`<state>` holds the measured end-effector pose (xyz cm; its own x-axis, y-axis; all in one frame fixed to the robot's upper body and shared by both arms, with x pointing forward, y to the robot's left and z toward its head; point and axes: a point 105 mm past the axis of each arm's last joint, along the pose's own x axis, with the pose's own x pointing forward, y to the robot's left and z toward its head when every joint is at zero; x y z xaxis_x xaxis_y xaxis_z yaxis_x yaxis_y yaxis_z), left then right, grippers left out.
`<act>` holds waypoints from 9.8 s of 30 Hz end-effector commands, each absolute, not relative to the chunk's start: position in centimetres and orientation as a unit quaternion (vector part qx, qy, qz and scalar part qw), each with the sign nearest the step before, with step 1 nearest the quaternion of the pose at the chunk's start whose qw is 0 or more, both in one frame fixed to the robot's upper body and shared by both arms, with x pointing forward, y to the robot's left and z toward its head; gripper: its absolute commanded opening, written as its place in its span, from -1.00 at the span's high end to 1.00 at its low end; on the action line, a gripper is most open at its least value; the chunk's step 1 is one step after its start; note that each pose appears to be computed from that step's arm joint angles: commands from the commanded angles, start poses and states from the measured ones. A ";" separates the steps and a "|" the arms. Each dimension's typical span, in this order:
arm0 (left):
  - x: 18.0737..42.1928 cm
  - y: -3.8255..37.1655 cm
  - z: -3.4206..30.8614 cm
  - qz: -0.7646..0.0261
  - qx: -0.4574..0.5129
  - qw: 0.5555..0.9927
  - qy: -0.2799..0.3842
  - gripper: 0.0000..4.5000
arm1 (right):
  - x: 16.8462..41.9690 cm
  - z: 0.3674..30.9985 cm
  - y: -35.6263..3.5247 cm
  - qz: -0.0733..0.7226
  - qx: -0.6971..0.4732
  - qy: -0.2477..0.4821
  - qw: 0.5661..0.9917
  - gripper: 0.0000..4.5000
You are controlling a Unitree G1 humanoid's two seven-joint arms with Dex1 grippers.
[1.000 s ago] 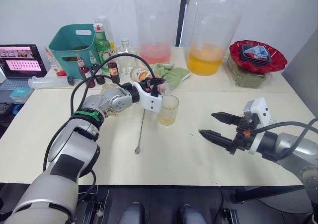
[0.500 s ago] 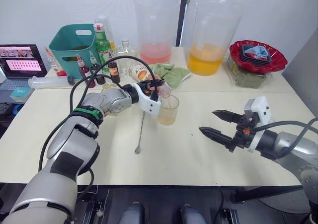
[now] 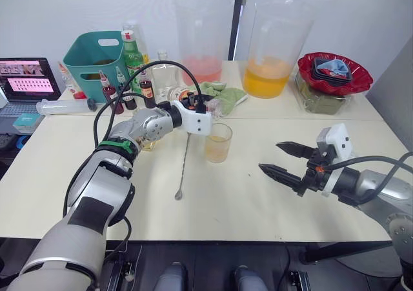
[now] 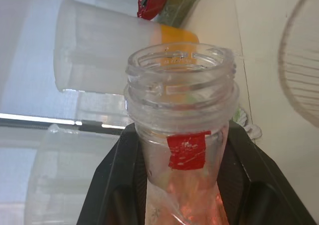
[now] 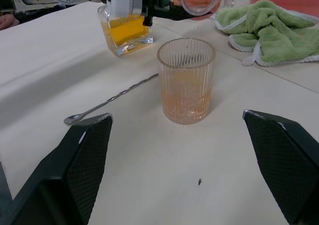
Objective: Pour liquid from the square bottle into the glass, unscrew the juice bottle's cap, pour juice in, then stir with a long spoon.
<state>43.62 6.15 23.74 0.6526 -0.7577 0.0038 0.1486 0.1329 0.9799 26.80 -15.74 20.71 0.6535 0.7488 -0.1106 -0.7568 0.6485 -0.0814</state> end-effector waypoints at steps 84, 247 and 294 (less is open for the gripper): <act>39.8 33.2 29.0 -0.040 0.063 0.990 -0.117 -0.46 | 29.1 24.9 -14.1 0.600 -0.119 0.021 0.791 -1.00; 31.6 18.3 9.3 -0.262 0.139 0.924 0.244 0.87 | 27.3 16.4 -17.4 0.505 -0.140 0.008 0.852 -1.00; 28.2 21.7 11.3 -0.282 0.207 0.899 0.265 0.98 | 28.2 16.2 -16.3 0.524 -0.138 0.015 0.841 -1.00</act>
<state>27.82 21.44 10.38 0.6625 -0.4180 -0.6216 0.6503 0.7328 0.2003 28.28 -16.57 14.75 0.4662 0.8633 -0.1930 -0.8817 0.4356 -0.1815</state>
